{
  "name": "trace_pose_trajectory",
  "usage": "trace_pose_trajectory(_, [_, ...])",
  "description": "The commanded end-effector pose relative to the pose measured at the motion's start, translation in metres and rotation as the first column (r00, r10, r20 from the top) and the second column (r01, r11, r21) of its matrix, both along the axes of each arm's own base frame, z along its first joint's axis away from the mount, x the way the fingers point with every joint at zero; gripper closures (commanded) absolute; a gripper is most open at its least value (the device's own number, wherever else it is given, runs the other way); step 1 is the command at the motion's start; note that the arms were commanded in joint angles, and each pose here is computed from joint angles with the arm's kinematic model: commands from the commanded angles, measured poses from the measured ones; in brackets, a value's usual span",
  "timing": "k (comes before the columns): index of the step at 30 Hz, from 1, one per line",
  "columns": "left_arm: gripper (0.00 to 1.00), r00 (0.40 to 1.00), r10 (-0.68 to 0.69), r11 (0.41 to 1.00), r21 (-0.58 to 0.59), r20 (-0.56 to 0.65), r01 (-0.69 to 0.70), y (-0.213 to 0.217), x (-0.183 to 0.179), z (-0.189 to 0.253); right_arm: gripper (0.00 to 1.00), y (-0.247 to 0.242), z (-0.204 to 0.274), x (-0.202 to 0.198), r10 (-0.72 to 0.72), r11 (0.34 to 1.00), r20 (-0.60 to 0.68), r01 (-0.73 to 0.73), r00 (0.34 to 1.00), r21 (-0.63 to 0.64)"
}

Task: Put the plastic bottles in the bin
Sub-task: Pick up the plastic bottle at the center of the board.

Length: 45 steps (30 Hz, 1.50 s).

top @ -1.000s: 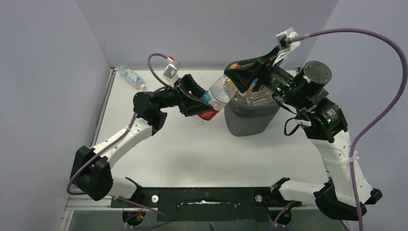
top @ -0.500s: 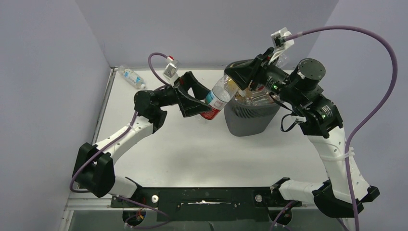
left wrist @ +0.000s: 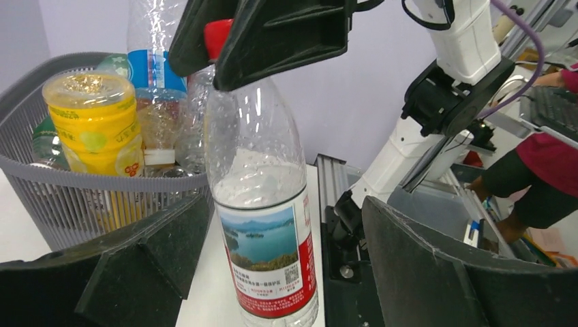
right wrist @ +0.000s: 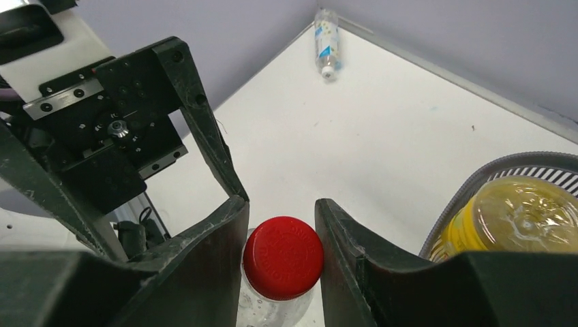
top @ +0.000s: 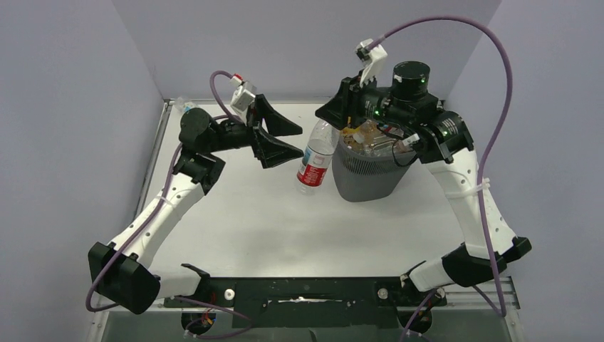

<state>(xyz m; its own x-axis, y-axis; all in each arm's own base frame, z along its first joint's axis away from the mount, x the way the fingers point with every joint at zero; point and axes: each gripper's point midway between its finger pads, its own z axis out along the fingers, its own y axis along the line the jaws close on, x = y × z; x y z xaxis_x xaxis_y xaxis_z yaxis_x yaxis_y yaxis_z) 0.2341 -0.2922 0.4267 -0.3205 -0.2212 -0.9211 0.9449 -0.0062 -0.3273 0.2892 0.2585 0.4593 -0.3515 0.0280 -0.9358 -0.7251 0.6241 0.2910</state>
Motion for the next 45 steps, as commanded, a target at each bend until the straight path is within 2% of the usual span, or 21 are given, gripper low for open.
trace_pose_trajectory(1, [0.16, 1.0, 0.029, 0.992, 0.127, 0.002, -0.029, -0.006, 0.003, -0.025, 0.85, 0.012, -0.005, -0.006, 0.111, 0.993, -0.019, -0.111, 0.994, -0.027])
trace_pose_trajectory(6, [0.16, 0.998, 0.049, 0.985, 0.166, -0.038, -0.042, -0.014, 0.011, -0.046, 0.84, 0.035, -0.013, -0.013, 0.228, 0.972, -0.033, -0.23, 0.973, -0.044])
trace_pose_trajectory(13, [0.16, 0.994, 0.087, 0.974, 0.213, -0.059, -0.073, -0.028, 0.021, -0.065, 0.83, 0.064, -0.026, -0.026, 0.323, 0.943, -0.059, -0.326, 0.945, -0.066])
trace_pose_trajectory(22, [0.16, 0.992, 0.029, 0.999, 0.045, -0.126, -0.023, -0.036, 0.014, -0.053, 0.83, 0.07, -0.054, -0.026, 0.329, 0.94, -0.102, -0.337, 0.939, -0.062])
trace_pose_trajectory(25, [0.25, 0.984, 0.03, 0.999, 0.035, -0.176, -0.025, -0.037, 0.018, -0.059, 0.82, 0.065, -0.051, -0.026, 0.323, 0.943, -0.092, -0.329, 0.942, -0.052])
trace_pose_trajectory(30, [0.41, 0.965, -0.005, 1.0, 0.005, -0.262, 0.006, -0.043, 0.021, -0.067, 0.68, 0.053, -0.048, -0.024, 0.302, 0.951, -0.08, -0.306, 0.95, -0.038])
trace_pose_trajectory(32, [0.46, 0.955, -0.017, 1.0, -0.011, -0.297, 0.014, -0.044, 0.023, -0.068, 0.59, 0.047, -0.046, -0.021, 0.287, 0.957, -0.074, -0.29, 0.955, -0.029])
trace_pose_trajectory(35, [0.51, 0.937, -0.034, 0.999, -0.031, -0.347, 0.024, -0.044, 0.024, -0.069, 0.38, 0.039, -0.041, -0.017, 0.265, 0.964, -0.058, -0.266, 0.963, -0.018])
trace_pose_trajectory(38, [0.54, 0.921, -0.04, 0.998, -0.051, -0.387, 0.021, -0.04, 0.026, -0.068, 0.31, 0.033, -0.037, -0.013, 0.255, 0.967, -0.05, -0.256, 0.966, -0.01])
trace_pose_trajectory(41, [0.58, 0.907, -0.038, 0.998, -0.069, -0.42, 0.01, -0.036, 0.028, -0.067, 0.18, 0.029, -0.033, -0.007, 0.234, 0.972, -0.047, -0.234, 0.971, -0.009])
trace_pose_trajectory(45, [0.64, 0.862, -0.029, 0.991, -0.128, -0.507, -0.042, -0.017, 0.042, -0.063, 0.12, 0.011, -0.012, 0.003, 0.128, 0.991, 0.025, -0.128, 0.991, -0.028])
